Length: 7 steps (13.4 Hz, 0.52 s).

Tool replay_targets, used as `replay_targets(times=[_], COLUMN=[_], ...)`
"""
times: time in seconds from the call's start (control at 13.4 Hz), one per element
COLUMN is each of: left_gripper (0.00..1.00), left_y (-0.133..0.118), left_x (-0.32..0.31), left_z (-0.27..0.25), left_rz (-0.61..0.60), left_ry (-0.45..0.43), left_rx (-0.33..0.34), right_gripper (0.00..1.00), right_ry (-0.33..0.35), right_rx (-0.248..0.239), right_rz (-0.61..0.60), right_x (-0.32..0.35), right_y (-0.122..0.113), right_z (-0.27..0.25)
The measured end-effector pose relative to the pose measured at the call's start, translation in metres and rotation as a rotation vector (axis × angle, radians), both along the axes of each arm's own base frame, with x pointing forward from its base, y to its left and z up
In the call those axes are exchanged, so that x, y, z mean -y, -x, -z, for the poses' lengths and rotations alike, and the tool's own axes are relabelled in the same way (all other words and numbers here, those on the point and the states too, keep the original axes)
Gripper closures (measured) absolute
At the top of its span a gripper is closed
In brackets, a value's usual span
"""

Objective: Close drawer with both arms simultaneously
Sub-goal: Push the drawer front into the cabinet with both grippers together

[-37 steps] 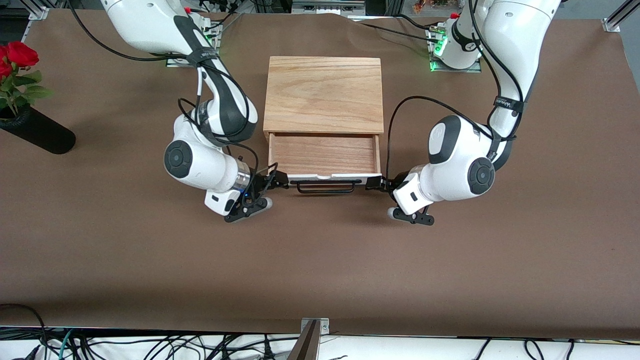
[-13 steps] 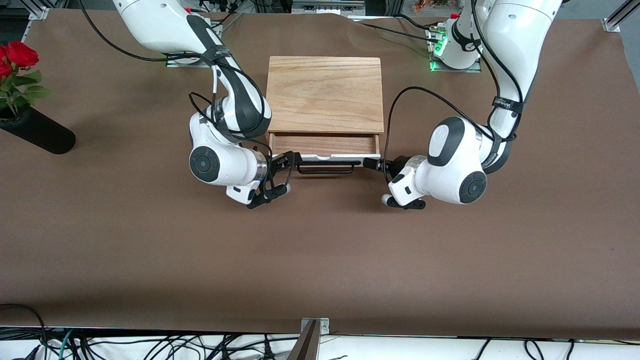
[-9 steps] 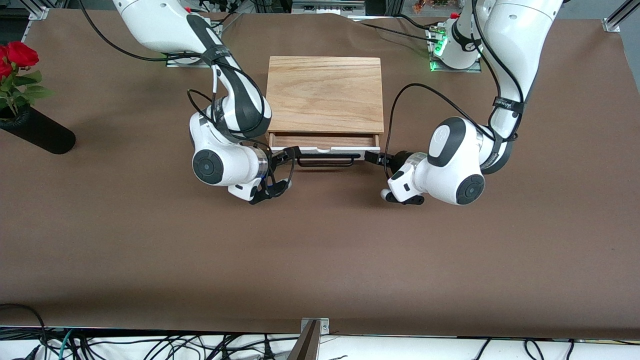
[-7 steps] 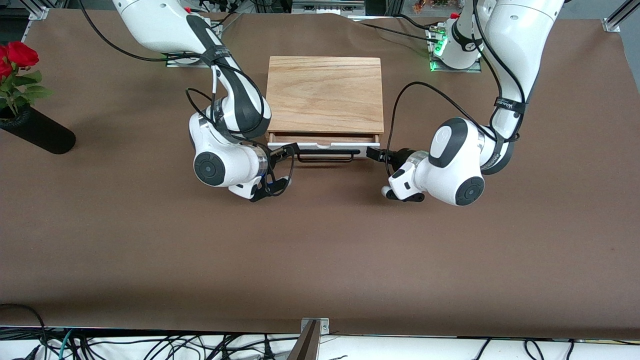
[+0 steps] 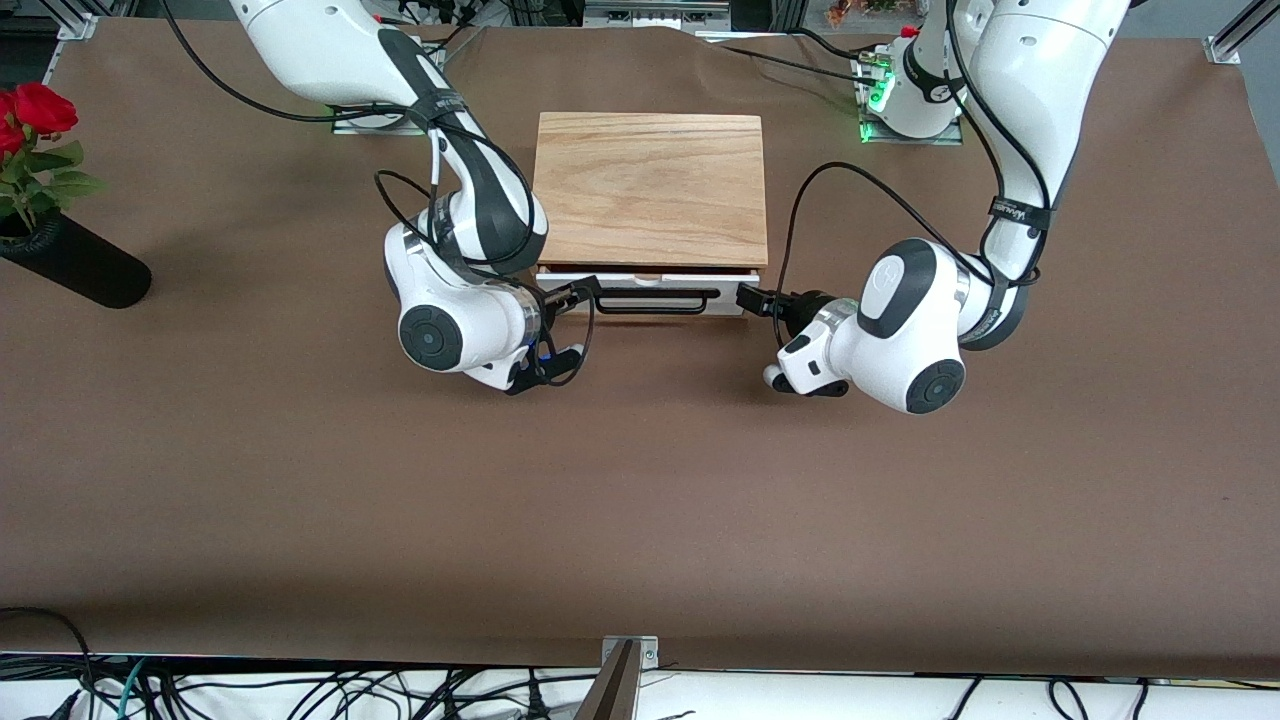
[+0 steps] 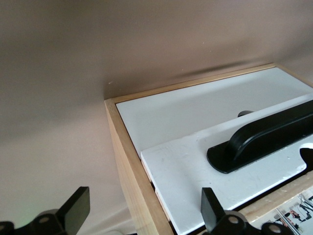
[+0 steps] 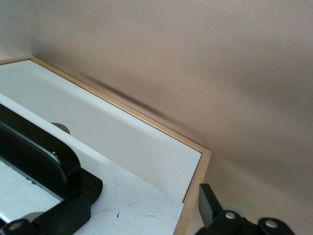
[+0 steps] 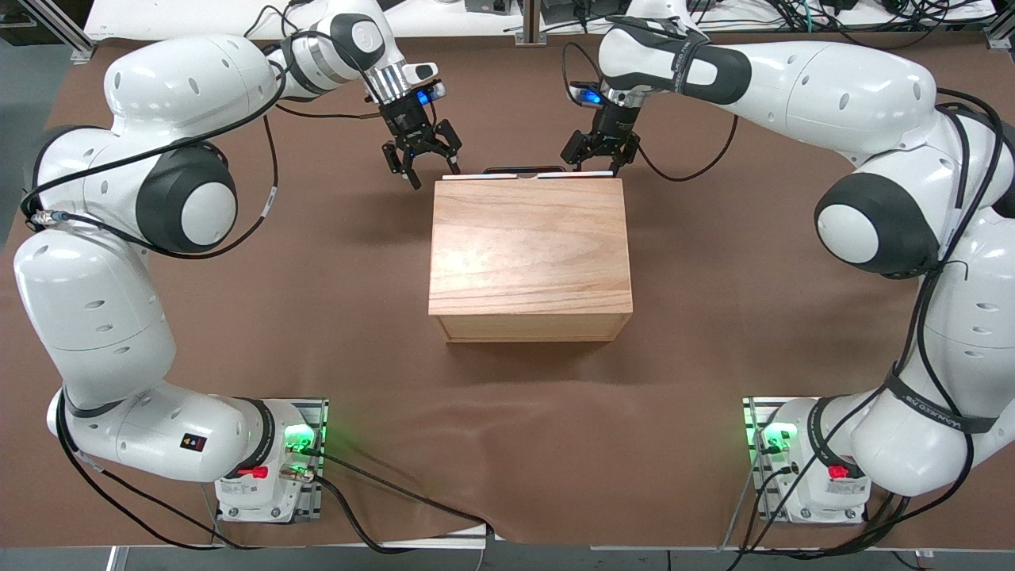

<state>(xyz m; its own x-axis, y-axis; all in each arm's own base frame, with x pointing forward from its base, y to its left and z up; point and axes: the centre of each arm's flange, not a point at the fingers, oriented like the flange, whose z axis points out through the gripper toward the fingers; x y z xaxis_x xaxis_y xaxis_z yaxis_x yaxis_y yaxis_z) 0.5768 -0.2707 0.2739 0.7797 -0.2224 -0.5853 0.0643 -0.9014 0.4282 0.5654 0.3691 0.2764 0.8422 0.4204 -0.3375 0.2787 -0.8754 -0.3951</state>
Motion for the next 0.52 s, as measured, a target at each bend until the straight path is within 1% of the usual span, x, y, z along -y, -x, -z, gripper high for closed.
replay_targets(times=[0.22,0.52], left_gripper=[0.00,0.00], left_y=[0.002,0.006], left_x=[0.000,-0.001], left_z=[0.002,0.007], left_rz=[0.005,0.017], left_ry=[-0.001,-0.003], left_rx=[-0.012,-0.044], right_gripper=[0.00,0.00], right_ry=[0.005,0.019], right_rx=[-0.011,-0.054], right_rz=[-0.015,-0.038], right_x=[-0.006,-0.010], right_y=[0.006,0.016], right_z=[0.003,0.006])
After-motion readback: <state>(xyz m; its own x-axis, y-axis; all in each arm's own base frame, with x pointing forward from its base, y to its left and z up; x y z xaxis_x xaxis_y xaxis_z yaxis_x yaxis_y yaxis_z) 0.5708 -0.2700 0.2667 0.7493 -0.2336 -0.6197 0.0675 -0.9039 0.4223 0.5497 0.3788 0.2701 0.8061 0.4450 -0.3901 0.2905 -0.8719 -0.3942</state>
